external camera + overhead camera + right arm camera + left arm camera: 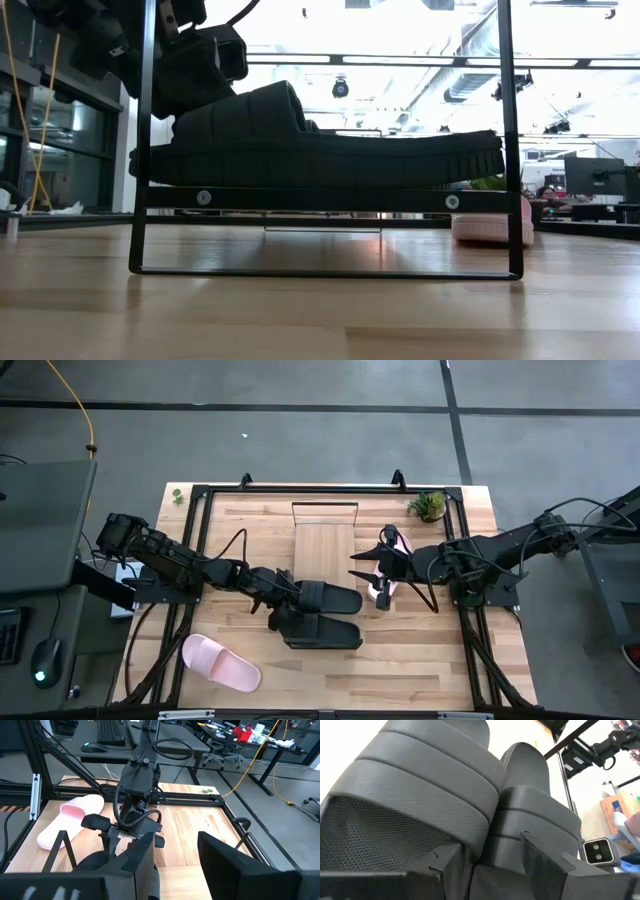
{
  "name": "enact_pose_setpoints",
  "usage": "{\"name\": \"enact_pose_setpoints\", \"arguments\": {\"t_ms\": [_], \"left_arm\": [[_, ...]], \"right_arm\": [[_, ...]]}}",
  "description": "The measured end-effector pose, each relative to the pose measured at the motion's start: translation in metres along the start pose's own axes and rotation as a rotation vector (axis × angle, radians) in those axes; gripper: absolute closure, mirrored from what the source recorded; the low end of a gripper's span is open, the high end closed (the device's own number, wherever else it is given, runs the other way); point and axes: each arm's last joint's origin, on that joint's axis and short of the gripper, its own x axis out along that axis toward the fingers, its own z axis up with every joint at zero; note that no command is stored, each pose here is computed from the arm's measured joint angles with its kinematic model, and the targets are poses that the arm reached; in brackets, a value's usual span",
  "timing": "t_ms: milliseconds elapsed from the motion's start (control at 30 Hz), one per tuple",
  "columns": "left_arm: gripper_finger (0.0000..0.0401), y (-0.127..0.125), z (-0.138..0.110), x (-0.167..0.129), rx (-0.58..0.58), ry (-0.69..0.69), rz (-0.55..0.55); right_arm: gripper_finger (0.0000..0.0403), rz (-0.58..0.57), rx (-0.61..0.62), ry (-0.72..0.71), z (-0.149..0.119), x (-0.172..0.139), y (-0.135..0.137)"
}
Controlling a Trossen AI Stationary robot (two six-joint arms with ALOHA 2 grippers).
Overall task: Pick and place slides into the shelf
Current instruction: Put the black slipper on the shelf, then put the top pink slipper on the shelf
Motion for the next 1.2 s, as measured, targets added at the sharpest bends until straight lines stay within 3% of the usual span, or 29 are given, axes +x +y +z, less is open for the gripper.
{"name": "enact_pose_setpoints", "arguments": {"t_ms": [600, 1200], "left_arm": [[0.0180, -0.005, 0.004, -0.009, 0.025, 0.000, -0.044], [0.0178, -0.009, 0.008, -0.037, 0.061, 0.012, -0.001]], "right_arm": [[0.0260, 0.000, 0.000, 0.000, 0.000, 0.000, 0.000], [0.0260, 0.038, -0.006, 0.013, -0.001, 0.000, 0.001]]}}
